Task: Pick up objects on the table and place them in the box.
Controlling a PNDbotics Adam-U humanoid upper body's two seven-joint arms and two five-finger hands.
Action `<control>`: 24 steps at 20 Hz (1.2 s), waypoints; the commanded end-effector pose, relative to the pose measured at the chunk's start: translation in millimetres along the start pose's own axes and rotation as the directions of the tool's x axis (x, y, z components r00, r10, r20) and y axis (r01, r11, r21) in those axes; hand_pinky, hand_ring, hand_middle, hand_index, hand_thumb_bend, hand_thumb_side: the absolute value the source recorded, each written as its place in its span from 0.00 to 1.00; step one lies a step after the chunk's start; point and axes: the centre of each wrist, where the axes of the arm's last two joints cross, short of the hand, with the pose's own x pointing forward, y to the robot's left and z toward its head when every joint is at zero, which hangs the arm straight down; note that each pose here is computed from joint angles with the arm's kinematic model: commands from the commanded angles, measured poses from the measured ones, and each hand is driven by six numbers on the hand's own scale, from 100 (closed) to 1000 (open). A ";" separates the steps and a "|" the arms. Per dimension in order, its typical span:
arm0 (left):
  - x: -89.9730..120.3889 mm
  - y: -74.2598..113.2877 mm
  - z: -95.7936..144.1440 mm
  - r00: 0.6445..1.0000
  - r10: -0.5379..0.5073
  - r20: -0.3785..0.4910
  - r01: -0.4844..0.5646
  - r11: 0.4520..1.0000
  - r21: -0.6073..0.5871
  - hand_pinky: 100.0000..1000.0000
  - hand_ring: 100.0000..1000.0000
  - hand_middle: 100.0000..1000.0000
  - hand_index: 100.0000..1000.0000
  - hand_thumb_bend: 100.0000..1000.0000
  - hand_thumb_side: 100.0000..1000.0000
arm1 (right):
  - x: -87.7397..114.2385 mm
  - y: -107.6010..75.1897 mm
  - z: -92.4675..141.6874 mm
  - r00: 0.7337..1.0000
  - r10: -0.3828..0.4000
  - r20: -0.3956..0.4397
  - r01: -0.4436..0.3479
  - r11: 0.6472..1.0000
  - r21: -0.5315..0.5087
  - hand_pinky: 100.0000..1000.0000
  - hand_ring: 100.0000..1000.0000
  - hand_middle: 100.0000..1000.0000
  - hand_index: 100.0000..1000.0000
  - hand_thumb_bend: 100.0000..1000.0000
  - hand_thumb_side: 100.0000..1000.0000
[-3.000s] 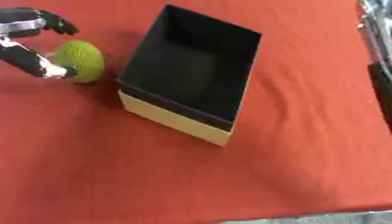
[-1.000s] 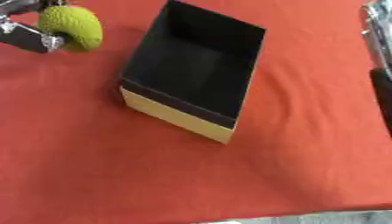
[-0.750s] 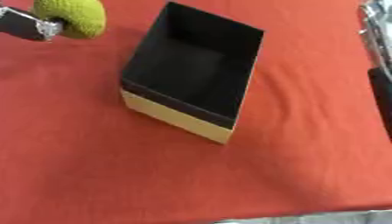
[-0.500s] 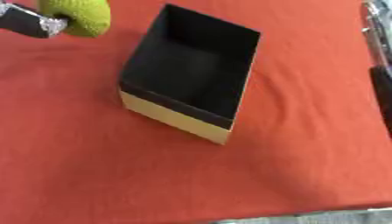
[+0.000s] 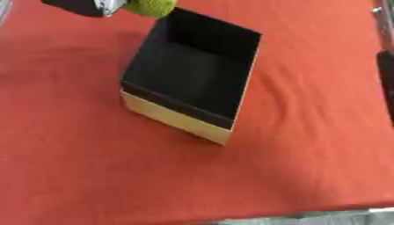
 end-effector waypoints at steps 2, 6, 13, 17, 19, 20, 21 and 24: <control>7.6 4.8 -16.9 0.999 -0.043 0.002 0.042 0.998 0.048 0.57 0.43 0.39 0.48 0.00 0.00 | 12.8 -3.2 -15.2 0.997 0.010 0.072 -0.010 1.000 -0.002 0.79 0.78 0.76 0.88 0.00 1.00; 12.8 -6.7 -27.6 0.998 -0.069 -0.012 0.069 0.996 0.049 0.57 0.43 0.39 0.48 0.00 0.00 | 14.4 -0.4 -16.6 0.998 0.003 0.070 -0.003 1.000 0.006 0.79 0.78 0.76 0.88 0.00 1.00; 15.9 -39.3 -38.7 0.993 -0.091 -0.068 0.091 0.996 -0.013 0.58 0.44 0.39 0.45 0.00 0.00 | 13.9 4.6 -13.7 0.999 -0.012 0.047 0.011 1.000 0.025 0.79 0.78 0.76 0.88 0.00 1.00; 13.7 -55.3 -41.0 0.988 -0.116 -0.099 0.112 0.993 -0.046 0.58 0.44 0.39 0.46 0.00 0.00 | 12.9 5.5 -11.9 0.999 -0.016 0.038 0.015 1.000 0.027 0.79 0.78 0.76 0.88 0.00 1.00; 12.5 -62.9 -41.4 0.985 -0.133 -0.108 0.127 0.990 -0.064 0.58 0.44 0.40 0.47 0.00 0.00 | 12.4 5.5 -11.1 0.999 -0.017 0.034 0.016 1.000 0.026 0.79 0.78 0.75 0.88 0.00 1.00; 11.6 -67.8 -41.1 0.984 -0.141 -0.111 0.133 0.988 -0.077 0.59 0.44 0.40 0.47 0.00 0.00 | 12.1 5.4 -10.8 0.999 -0.016 0.033 0.016 1.000 0.025 0.79 0.78 0.75 0.88 0.00 1.00; 10.9 -74.4 -40.7 0.983 -0.148 -0.111 0.137 0.986 -0.096 0.59 0.45 0.40 0.48 0.00 0.00 | 11.8 4.9 -10.5 0.999 -0.015 0.032 0.014 1.000 0.022 0.79 0.78 0.75 0.88 0.00 1.00; 10.8 -92.0 -40.7 0.981 -0.169 -0.096 0.153 0.976 -0.152 0.62 0.47 0.42 0.51 0.00 0.00 | 10.6 4.0 -9.2 1.000 -0.012 0.026 0.011 1.000 0.017 0.79 0.78 0.75 0.88 0.00 1.00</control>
